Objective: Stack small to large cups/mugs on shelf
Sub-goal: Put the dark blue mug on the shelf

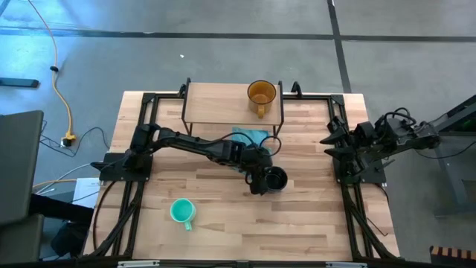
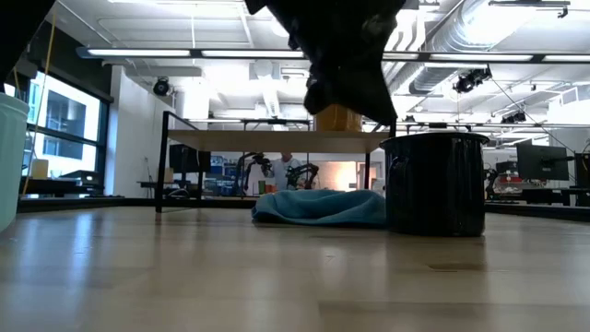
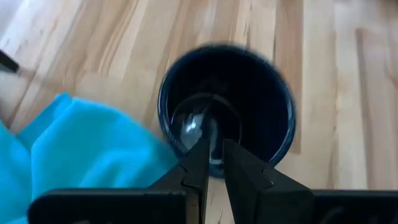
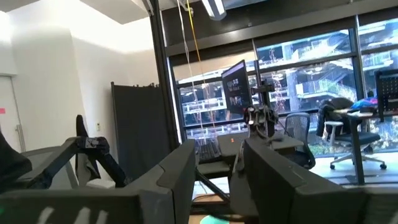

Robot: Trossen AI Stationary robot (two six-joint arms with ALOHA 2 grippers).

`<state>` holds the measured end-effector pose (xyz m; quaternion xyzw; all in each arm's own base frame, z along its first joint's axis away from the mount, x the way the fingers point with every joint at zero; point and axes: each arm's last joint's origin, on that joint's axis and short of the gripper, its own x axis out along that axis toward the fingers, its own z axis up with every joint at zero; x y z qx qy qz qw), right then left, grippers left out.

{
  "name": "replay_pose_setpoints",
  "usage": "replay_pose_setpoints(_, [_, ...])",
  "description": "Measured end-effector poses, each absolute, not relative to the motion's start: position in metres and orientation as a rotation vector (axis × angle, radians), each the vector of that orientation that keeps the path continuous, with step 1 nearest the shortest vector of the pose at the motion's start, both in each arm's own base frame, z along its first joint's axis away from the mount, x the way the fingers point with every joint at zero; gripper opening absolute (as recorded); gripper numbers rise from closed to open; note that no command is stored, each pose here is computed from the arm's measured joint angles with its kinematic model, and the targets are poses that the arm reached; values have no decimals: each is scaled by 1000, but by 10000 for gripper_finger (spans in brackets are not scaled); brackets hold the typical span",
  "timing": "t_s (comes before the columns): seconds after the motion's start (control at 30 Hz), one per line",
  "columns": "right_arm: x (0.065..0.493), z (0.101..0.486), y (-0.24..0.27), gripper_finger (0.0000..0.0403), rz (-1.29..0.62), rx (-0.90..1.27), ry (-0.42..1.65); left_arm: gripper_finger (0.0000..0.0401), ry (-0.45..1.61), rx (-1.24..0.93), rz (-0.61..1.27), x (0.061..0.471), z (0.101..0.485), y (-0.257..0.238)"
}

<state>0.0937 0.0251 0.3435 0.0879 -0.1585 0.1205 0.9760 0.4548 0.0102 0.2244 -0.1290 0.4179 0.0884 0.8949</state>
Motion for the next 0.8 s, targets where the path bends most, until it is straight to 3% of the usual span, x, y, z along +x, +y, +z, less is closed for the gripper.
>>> replay_pose_setpoints(0.8, [94, 342, 27, 129, 311, 246, -288, 38, 763, -263, 192, 461, 232, 31])
